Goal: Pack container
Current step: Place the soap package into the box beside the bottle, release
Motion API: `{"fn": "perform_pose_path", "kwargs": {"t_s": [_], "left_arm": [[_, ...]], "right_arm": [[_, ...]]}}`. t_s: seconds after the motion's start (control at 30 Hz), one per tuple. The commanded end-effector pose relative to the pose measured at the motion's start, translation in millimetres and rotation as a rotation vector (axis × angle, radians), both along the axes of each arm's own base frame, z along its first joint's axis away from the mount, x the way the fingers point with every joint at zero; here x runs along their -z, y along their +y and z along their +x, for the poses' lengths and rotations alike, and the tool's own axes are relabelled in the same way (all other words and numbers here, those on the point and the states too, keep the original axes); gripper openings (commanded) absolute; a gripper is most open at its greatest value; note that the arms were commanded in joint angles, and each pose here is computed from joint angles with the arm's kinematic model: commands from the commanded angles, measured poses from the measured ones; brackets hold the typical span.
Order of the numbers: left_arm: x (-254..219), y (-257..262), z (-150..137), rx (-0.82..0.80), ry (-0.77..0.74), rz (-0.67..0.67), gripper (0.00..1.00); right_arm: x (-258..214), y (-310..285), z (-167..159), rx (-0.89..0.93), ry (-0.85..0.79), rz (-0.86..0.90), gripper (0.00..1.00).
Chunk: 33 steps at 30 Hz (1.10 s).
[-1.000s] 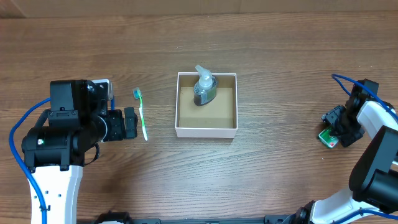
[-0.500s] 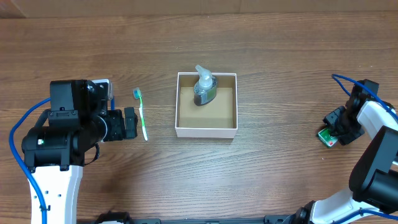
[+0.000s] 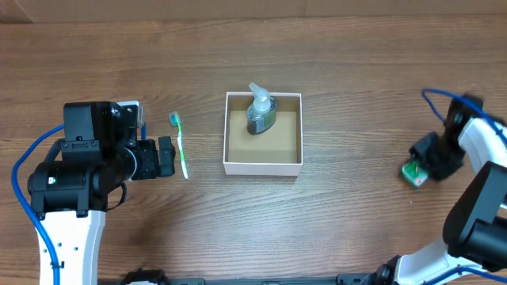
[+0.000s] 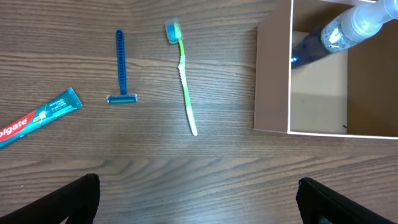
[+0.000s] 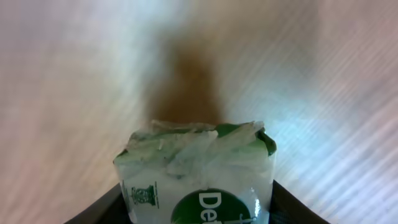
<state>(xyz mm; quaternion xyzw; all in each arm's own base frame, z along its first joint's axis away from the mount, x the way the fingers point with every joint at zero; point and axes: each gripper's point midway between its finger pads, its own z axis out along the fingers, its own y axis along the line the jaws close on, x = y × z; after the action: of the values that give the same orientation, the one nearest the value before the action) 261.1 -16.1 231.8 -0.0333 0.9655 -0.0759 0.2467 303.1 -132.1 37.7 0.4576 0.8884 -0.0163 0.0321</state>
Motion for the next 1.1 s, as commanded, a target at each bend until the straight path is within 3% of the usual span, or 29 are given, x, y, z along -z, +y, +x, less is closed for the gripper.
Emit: {"fn": "perform_pose_path", "kwargs": {"t_s": [0.0,0.2,0.37,0.63,0.93,1.0,1.07], "left_arm": [[-8.4,-2.6,3.7,0.017,-0.024,-0.013,1.00],[-8.4,-2.6,3.7,0.017,-0.024,-0.013,1.00],[-8.4,-2.6,3.7,0.017,-0.024,-0.013,1.00],[-8.3,-2.6,3.6,0.017,-0.023,-0.013,1.00],[-8.3,-2.6,3.6,0.017,-0.023,-0.013,1.00],[-8.3,-2.6,3.6,0.017,-0.023,-0.013,1.00],[-8.3,-2.6,3.5,0.017,-0.023,-0.013,1.00]], "right_arm": [[-91.5,33.2,58.2,-0.242,-0.258,-0.060,0.11],[-172.3,144.7,78.7,-0.577,-0.473,-0.042,0.11],[-186.1,251.4,65.3,-0.824,-0.545,0.022,0.14],[-162.0,329.4,65.9,-0.936,-0.550,0.068,0.15],[-96.6,346.2,96.9,-0.943,-0.472,0.067,0.22],[-85.9,348.5,101.3,-0.943,-0.462,0.067,0.27],[-78.2,349.4,103.2,-0.944,-0.451,0.067,0.40]]}}
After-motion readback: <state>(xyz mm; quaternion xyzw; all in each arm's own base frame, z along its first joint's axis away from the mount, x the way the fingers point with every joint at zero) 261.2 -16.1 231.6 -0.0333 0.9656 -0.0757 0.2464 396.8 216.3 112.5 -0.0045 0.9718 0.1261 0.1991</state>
